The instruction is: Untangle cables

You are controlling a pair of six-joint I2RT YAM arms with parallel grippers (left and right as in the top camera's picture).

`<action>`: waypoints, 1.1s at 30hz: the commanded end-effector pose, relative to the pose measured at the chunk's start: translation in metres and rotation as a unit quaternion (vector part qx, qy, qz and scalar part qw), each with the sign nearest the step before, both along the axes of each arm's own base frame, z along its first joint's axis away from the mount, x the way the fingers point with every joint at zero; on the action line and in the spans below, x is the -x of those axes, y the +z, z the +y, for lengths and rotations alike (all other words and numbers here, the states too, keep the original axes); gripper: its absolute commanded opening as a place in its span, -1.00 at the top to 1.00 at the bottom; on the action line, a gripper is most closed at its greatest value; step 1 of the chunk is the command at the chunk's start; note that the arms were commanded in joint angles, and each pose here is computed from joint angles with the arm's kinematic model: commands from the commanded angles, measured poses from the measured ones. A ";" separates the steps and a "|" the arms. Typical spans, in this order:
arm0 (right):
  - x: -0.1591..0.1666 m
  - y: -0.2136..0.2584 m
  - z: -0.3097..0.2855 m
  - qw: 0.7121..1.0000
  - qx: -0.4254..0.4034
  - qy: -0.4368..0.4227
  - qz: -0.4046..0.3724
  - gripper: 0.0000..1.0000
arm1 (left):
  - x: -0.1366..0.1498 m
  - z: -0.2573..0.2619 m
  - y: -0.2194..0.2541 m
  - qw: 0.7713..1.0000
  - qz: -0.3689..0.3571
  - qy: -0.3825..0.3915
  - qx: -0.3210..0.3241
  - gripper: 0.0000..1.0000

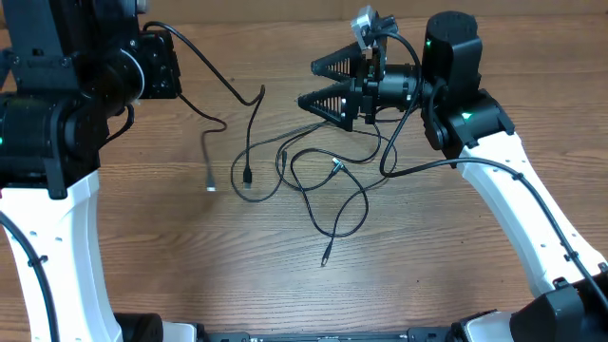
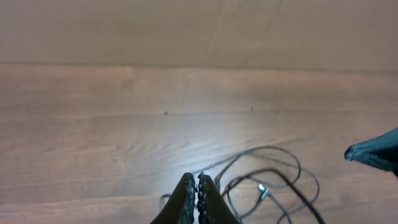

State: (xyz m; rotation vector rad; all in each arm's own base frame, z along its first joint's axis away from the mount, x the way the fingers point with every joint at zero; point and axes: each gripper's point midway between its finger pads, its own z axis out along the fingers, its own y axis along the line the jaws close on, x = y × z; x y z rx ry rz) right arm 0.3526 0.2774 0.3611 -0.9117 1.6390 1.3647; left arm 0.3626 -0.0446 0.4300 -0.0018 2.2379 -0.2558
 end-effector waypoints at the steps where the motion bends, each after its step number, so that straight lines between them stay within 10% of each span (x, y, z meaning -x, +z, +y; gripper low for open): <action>1: 0.026 0.013 0.018 0.996 -0.014 0.067 -0.062 -0.91 | 0.003 -0.007 -0.007 1.000 0.017 -0.025 0.005 0.91; 18: 0.030 -0.031 0.071 0.992 0.089 -0.012 -0.090 -0.90 | 0.018 -0.051 -0.026 0.985 0.109 -0.006 0.134 0.92; 29: 0.035 -0.042 0.073 0.991 0.110 -0.013 -0.073 -0.84 | 0.018 -0.052 -0.026 0.910 0.180 0.182 0.326 0.92; 33: 0.029 -0.046 0.070 0.990 0.121 -0.032 -0.071 0.32 | 0.019 -0.051 -0.027 0.894 0.191 0.207 0.347 0.92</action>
